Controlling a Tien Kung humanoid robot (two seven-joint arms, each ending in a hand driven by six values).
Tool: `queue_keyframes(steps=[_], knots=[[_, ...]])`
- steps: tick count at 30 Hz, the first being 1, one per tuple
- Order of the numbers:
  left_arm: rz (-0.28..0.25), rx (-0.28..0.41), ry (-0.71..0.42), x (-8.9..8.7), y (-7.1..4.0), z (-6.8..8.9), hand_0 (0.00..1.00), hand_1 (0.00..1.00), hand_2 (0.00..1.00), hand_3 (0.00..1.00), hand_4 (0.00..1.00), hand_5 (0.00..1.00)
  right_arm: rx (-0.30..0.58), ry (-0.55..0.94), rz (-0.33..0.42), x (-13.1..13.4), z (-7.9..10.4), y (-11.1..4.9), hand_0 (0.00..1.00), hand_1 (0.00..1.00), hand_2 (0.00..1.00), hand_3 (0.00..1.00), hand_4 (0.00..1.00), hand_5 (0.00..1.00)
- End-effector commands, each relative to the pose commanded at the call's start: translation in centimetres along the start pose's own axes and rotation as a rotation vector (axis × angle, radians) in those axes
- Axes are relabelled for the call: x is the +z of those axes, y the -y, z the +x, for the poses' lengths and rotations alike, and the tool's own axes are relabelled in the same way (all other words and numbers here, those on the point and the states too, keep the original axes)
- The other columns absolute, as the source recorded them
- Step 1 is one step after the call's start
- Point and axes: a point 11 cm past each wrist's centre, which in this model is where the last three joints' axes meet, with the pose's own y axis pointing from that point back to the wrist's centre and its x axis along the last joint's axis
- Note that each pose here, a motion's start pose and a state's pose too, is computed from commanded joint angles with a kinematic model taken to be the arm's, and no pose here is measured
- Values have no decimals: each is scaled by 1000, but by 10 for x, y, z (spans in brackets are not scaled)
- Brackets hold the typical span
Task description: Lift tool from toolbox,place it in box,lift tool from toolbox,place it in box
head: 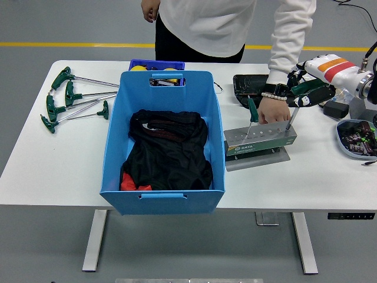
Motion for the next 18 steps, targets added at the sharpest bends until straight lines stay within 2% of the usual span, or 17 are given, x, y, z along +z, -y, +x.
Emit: queue_keyframes(steps=[1, 6, 7, 12, 13, 18], knots=[[0, 0, 0, 0, 0, 0, 745, 728, 798, 774, 733, 611, -1, 1, -2, 1, 0, 0, 528, 533, 491, 638, 998, 609], [-2, 0, 0, 1, 0, 0, 745, 728, 798, 774, 733, 611, -6, 10, -30, 9, -2, -1, 528, 533, 491, 638, 998, 609], [-2, 0, 0, 1, 0, 0, 745, 727, 798, 774, 734, 610, -10, 11, -36, 11, -3, -2, 416, 460, 423, 557, 998, 621], [-3, 0, -1, 1, 0, 0, 745, 727, 798, 774, 734, 610, -30, 9, -54, 17, -7, -4, 416, 460, 423, 557, 998, 621], [-3, 0, -1, 1, 0, 0, 745, 727, 798, 773, 735, 611, -33, 8, -55, 17, -8, -5, 388, 418, 385, 502, 998, 641], [-4, -1, -2, 2, 0, -1, 745, 727, 798, 773, 735, 611, -37, 2, -46, 16, -10, -5, 388, 418, 385, 502, 998, 641]])
